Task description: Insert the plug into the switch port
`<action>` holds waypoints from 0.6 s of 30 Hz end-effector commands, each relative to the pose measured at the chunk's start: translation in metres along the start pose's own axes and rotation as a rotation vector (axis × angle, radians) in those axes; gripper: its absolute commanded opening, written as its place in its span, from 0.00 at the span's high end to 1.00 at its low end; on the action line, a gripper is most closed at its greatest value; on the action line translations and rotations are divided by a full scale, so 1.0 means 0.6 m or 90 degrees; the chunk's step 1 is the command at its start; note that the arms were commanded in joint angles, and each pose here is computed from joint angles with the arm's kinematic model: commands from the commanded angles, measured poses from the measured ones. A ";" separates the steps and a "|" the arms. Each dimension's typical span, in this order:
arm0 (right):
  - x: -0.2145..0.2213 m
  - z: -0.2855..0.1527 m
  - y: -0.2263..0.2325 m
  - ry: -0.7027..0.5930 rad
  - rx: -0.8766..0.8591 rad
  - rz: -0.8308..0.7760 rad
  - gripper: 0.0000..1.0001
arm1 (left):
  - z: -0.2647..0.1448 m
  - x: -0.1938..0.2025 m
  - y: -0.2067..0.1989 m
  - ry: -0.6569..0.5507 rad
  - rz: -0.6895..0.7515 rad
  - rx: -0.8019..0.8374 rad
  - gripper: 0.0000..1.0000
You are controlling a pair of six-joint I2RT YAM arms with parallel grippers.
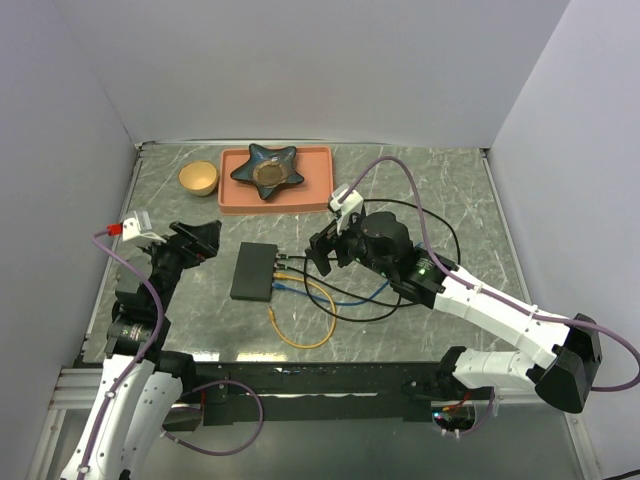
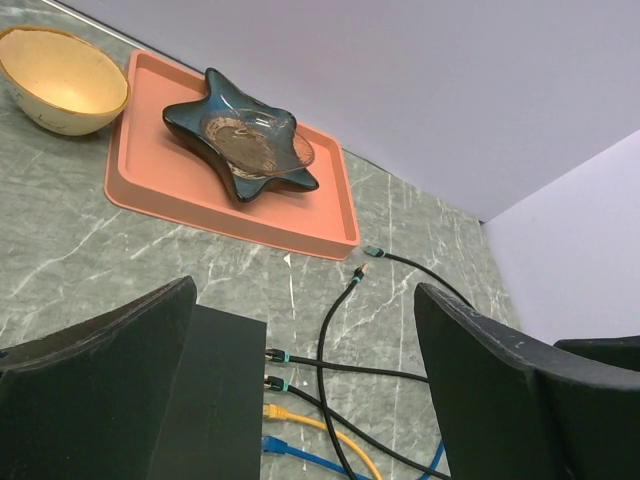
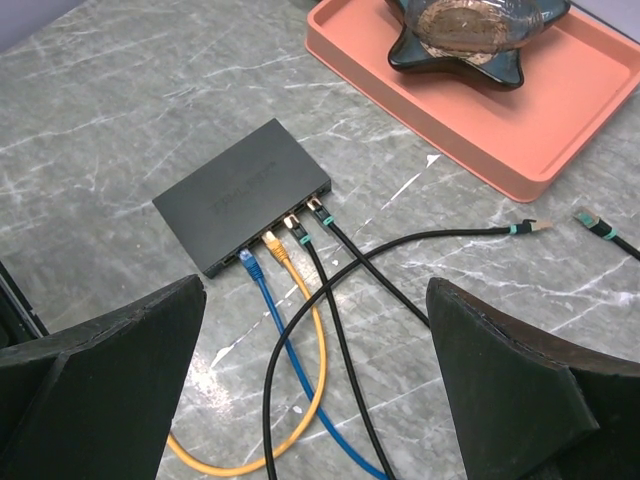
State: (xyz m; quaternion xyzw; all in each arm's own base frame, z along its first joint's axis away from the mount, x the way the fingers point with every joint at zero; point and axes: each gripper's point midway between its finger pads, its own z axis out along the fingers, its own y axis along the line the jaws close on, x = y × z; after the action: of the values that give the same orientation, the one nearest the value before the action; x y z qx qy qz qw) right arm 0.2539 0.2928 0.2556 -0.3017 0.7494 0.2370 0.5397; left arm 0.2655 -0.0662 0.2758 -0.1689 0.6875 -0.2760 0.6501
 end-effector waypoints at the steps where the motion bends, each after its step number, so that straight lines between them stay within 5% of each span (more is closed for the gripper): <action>1: -0.035 -0.009 0.000 -0.047 0.006 0.013 0.01 | 0.001 -0.009 -0.005 -0.012 0.001 0.006 0.04; 18: -0.052 -0.031 -0.036 -0.073 0.081 0.008 0.01 | 0.000 -0.007 -0.014 -0.021 0.013 0.036 0.04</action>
State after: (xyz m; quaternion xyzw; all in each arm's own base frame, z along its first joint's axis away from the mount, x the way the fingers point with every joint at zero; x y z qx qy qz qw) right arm 0.2573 0.2825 0.2676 -0.2802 0.7468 0.2254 0.5594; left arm 0.2660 -0.0675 0.2715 -0.1649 0.6899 -0.2766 0.6483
